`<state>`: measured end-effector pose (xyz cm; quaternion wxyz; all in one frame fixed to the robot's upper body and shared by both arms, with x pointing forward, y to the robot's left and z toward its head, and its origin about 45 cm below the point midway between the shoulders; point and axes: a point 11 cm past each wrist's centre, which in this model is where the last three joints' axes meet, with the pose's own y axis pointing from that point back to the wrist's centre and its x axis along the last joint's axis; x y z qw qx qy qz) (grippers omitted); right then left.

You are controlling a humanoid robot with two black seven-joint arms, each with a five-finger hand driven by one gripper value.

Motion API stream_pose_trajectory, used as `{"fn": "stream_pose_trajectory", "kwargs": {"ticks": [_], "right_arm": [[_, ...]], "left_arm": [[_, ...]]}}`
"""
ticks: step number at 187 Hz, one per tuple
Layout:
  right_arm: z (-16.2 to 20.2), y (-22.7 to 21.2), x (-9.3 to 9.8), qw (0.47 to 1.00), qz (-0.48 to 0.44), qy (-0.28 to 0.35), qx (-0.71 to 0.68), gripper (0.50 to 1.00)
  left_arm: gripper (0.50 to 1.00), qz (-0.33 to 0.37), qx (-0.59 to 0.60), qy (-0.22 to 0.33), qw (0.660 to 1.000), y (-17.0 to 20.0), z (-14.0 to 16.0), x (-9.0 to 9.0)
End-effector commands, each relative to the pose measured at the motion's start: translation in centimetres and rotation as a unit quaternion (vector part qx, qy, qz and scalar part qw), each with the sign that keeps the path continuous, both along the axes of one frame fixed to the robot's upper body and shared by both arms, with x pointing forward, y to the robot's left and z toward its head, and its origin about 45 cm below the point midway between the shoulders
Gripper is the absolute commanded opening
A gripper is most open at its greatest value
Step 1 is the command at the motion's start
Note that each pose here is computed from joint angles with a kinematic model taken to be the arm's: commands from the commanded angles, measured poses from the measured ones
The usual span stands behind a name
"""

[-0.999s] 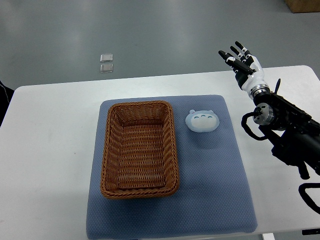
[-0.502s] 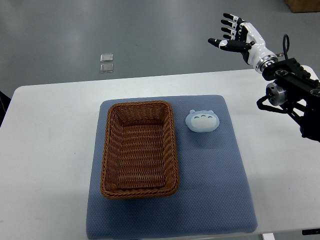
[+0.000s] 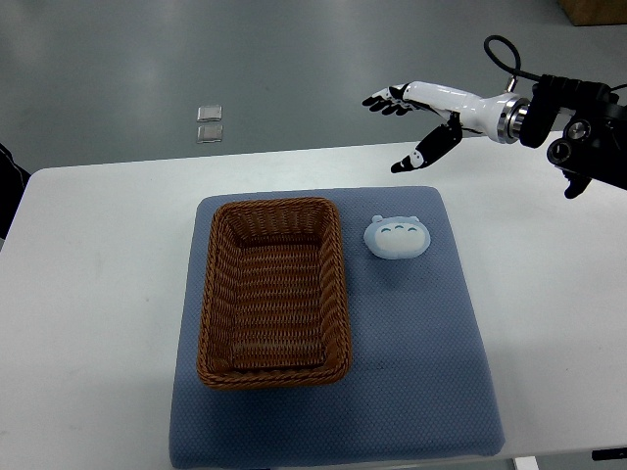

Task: Place blue toy in brown basket
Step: 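Swing the right hand over the pale blue cat-faced toy, then lower the right hand and close its fingers around the toy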

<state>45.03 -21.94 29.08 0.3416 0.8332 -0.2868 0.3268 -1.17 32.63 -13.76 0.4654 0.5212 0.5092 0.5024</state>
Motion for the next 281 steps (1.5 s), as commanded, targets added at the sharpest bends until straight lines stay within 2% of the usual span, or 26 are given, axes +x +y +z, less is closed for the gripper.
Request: {"fn": "stream_pose_trajectory", "kwargs": {"ticks": [1, 49, 130, 160, 212, 225, 229, 231, 244, 260, 274, 281], "right_arm": [[-1.2, 0.1, -1.1, 0.997, 0.04, 0.014, -0.062, 0.905], [-4.0, -0.2, -2.6, 0.988, 0.073, 0.055, -0.121, 0.905], [-7.5, 0.4, -2.8, 0.986, 0.054, 0.078, -0.139, 0.903], [-8.7, -1.0, -2.5, 0.984, 0.037, 0.081, -0.157, 0.901], [-9.1, 0.3, -2.5, 0.984, 0.045, 0.08, -0.154, 0.885], [-9.2, 0.2, -2.5, 0.984, 0.045, 0.081, -0.155, 0.866], [-9.2, 0.2, -2.5, 0.984, 0.045, 0.081, -0.154, 0.854], [-9.3, 0.3, -2.5, 0.984, 0.046, 0.082, -0.154, 0.83], [-9.5, 1.0, -2.7, 0.983, 0.053, 0.083, -0.153, 0.783], [-9.5, 1.1, -2.7, 0.983, 0.053, 0.083, -0.153, 0.754], [-9.5, 1.1, -2.7, 0.983, 0.054, 0.083, -0.153, 0.703], [-9.5, 1.1, -2.7, 0.983, 0.055, 0.084, -0.153, 0.656]], "left_arm": [[1.0, 0.0, -0.001, 0.0, 1.0, 0.0, 0.0, 0.0], [1.0, 0.0, -0.001, 0.0, 1.0, 0.0, 0.0, 0.0], [1.0, 0.0, -0.001, 0.0, 1.0, 0.0, 0.0, 0.0], [1.0, 0.0, 0.0, 0.0, 1.0, 0.0, 0.0, 0.0], [1.0, 0.0, 0.0, 0.0, 1.0, 0.0, 0.0, 0.0], [1.0, 0.0, 0.0, 0.0, 1.0, 0.0, 0.0, 0.0], [1.0, 0.0, 0.0, 0.0, 1.0, 0.0, 0.0, 0.0], [1.0, 0.0, -0.001, 0.0, 1.0, 0.0, 0.0, 0.0], [1.0, 0.0, -0.001, 0.0, 1.0, 0.0, 0.0, 0.0], [1.0, 0.0, -0.001, 0.0, 1.0, 0.0, 0.0, 0.0], [1.0, 0.0, -0.001, 0.0, 1.0, 0.0, 0.0, 0.0], [1.0, 0.0, 0.0, 0.0, 1.0, 0.0, 0.0, 0.0]]}}
